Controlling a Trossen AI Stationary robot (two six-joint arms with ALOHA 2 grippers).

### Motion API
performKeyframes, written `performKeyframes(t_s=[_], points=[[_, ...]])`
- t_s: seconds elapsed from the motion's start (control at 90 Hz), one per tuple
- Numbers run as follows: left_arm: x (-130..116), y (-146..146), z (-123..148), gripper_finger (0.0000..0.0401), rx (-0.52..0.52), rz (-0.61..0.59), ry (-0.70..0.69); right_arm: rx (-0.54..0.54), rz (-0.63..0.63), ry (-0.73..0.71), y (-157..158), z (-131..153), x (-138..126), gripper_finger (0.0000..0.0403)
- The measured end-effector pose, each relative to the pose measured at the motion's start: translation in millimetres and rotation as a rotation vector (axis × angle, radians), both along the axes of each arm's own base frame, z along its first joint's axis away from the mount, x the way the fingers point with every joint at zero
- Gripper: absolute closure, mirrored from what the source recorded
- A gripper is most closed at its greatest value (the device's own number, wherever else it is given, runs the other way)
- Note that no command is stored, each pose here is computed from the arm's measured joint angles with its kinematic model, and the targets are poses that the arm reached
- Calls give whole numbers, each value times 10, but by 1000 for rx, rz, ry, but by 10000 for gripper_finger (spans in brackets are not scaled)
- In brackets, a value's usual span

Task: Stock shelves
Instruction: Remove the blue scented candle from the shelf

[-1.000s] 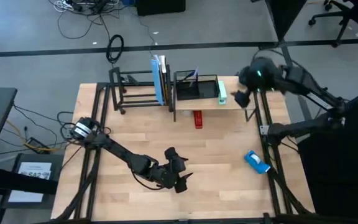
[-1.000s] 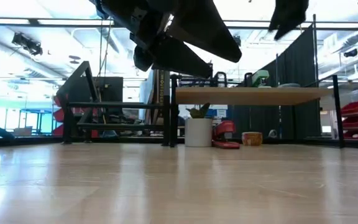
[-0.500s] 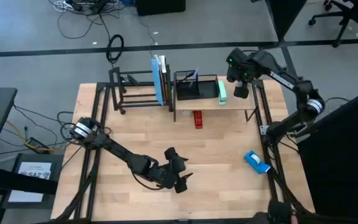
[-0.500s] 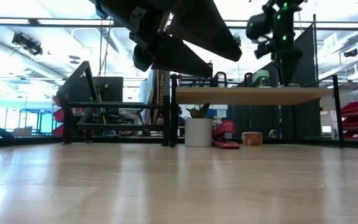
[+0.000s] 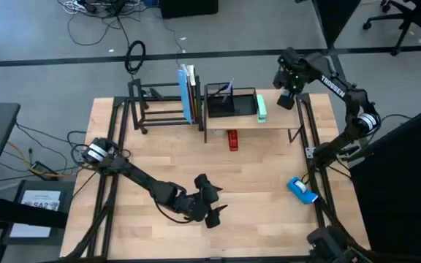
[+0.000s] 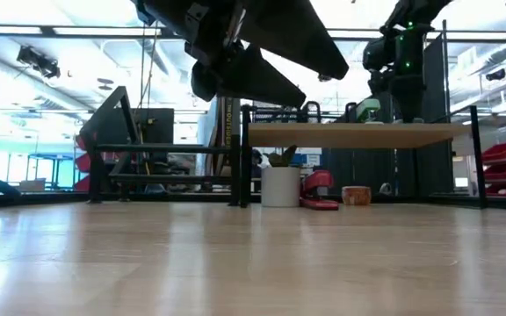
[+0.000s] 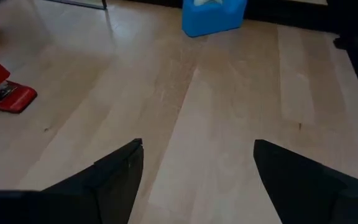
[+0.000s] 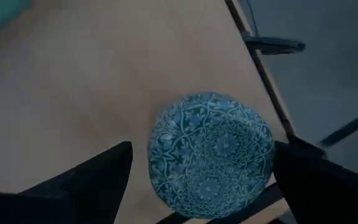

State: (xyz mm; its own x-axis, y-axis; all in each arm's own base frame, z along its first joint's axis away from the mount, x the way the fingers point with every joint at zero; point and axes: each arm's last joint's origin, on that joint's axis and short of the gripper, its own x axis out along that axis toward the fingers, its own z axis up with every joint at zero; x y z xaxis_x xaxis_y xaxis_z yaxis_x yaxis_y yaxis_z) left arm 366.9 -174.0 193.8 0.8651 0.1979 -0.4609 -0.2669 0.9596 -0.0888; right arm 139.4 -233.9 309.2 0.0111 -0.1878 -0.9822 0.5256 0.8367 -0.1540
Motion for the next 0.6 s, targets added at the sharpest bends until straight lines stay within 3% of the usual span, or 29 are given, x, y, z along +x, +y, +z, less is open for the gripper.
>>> performKeyframes(t_s=[0.222,0.444,0.6], points=[[0,0,0,117,0,0,0,22,-19,2,22,-65,-2,147],[1,0,2,117,-1,0,-2,-11,-43,15,108,-18,41,148],[6,-3,10,117,-5,0,-11,-48,-16,29,420,160,115,148]])
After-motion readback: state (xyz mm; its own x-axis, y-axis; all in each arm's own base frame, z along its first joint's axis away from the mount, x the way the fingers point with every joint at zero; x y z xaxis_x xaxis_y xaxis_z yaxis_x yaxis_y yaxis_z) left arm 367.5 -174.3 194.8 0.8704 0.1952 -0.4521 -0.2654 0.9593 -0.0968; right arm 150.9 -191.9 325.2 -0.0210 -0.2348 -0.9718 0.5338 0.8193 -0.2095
